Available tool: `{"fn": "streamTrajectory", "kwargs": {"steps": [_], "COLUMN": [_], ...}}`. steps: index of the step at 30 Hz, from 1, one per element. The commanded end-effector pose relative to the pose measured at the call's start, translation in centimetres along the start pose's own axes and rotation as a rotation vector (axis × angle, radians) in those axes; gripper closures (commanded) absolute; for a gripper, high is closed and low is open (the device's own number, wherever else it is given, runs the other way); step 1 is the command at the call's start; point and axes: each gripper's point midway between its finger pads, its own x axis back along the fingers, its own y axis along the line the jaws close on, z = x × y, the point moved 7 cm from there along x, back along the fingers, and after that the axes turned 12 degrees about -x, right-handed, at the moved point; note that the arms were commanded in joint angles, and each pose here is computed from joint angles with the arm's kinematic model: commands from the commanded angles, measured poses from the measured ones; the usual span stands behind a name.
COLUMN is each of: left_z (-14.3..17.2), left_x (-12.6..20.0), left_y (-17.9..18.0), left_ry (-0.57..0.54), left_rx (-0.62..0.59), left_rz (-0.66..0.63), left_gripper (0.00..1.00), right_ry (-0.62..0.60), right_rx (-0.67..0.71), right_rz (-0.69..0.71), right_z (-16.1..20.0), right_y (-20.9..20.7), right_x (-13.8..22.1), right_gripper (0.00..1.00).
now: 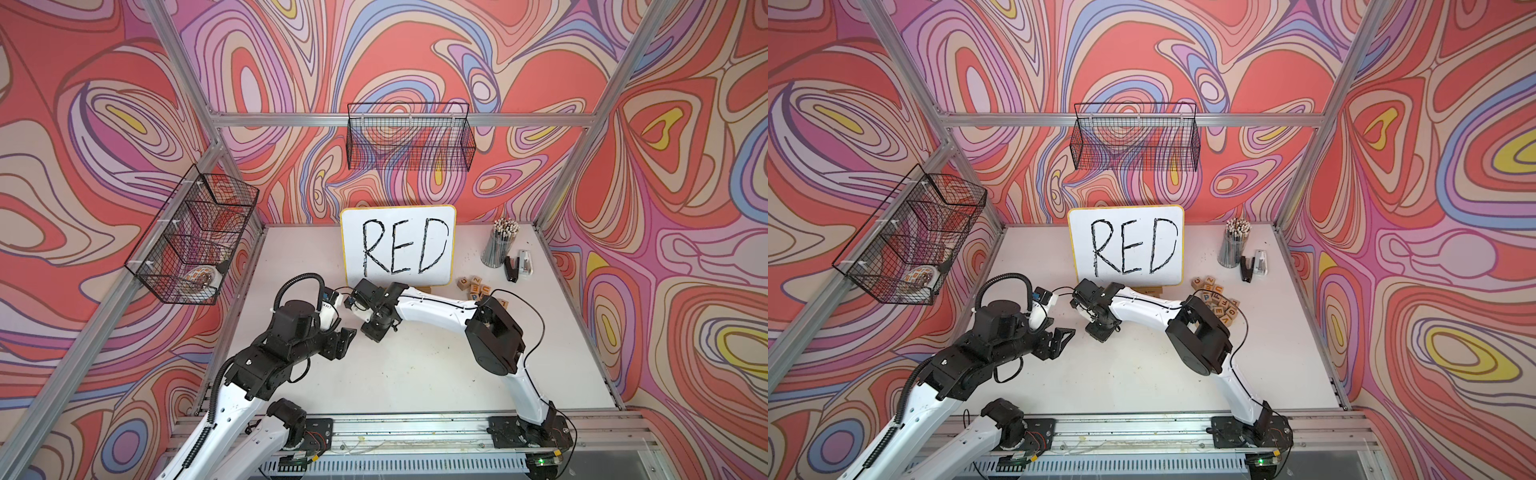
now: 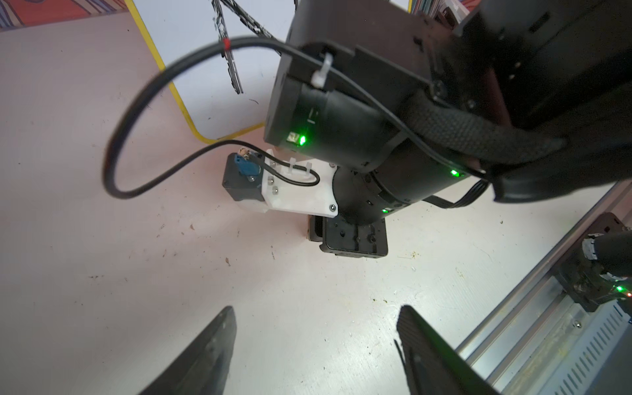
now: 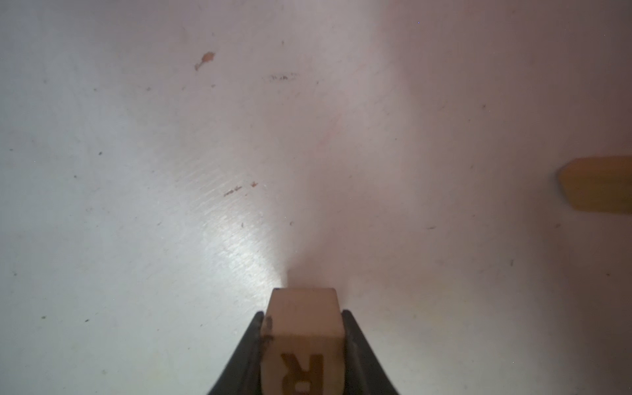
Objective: Assemble the uppercase word "red" with letter blocks
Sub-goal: Place the letter block at the center of the board.
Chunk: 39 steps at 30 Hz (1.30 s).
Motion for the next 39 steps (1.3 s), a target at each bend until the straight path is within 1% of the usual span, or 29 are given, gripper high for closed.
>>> {"fn": "streamTrajectory", "kwargs": {"steps": [1, 6, 7, 8, 11, 14, 16, 18, 20, 23, 26, 30, 31, 34, 35, 39], "left_z": [0.6, 0.7, 0.7, 0.7, 0.7, 0.7, 0.7, 0.7, 0.7, 0.7, 0.6, 0.7, 0.6, 0.7, 0.7, 0.7], "left_x": [-0.2, -0.1, -0.1, -0.2, -0.2, -0.3, -0.3, -0.2, -0.2, -0.1, -0.1, -0.4, -0.5, -0.8, -0.9, -1.1], "left_y": [-0.1, 0.0, 0.0, 0.0, 0.0, 0.0, -0.1, -0.1, -0.1, -0.1, -0.1, -0.3, -0.3, -0.4, -0.4, -0.6], "left_ry": [0.026, 0.016, 0.018, 0.017, 0.016, 0.016, 0.017, 0.014, 0.011, 0.008, 0.004, 0.010, 0.011, 0.026, 0.030, 0.039], "left_rx": [0.026, 0.025, 0.022, 0.022, 0.020, 0.021, 0.019, 0.018, 0.019, 0.018, 0.016, 0.016, 0.016, 0.019, 0.020, 0.023], "left_rz": [0.012, 0.004, 0.005, 0.005, 0.008, 0.008, 0.011, 0.011, 0.011, 0.011, 0.018, 0.032, 0.037, 0.057, 0.061, 0.079], "left_gripper": [0.23, 0.23, 0.23, 0.23, 0.23, 0.23, 0.23, 0.23, 0.23, 0.23, 0.23, 0.23, 0.23, 0.23, 0.23, 0.23], "right_ry": [0.008, 0.002, 0.005, 0.008, 0.009, -0.009, -0.022, -0.047, -0.076, -0.133, -0.197, -0.274, -0.281, -0.271, -0.258, -0.302], "right_rx": [0.031, 0.025, 0.024, 0.023, 0.018, 0.010, 0.000, -0.012, -0.033, -0.090, -0.219, -0.459, -0.535, -0.741, -0.800, -0.966], "right_rz": [0.031, 0.018, 0.017, 0.019, 0.033, 0.033, 0.028, 0.016, 0.003, -0.003, 0.001, -0.042, -0.063, -0.093, -0.089, -0.032], "right_z": [-0.6, -1.2, -1.1, -1.1, -0.9, -1.1, -1.2, -1.4, -1.7, -1.9, -1.7, -1.7, -1.5, -1.0, -0.8, -0.6], "right_y": [-0.3, -0.1, -0.1, -0.1, -0.3, -0.3, -0.2, 0.0, 0.1, 0.2, 0.0, 0.0, 0.1, 0.1, 0.0, -0.4], "right_x": [-0.7, -1.5, -1.6, -1.8, -1.8, -1.3, -0.7, 0.2, 1.5, 3.7, 6.0, 9.2, 9.5, 8.8, 8.2, 7.0], "right_gripper": [0.86, 0.85, 0.84, 0.79, 0.61, 0.52, 0.48, 0.41, 0.38, 0.39, 0.43, 0.48, 0.50, 0.54, 0.54, 0.54]}}
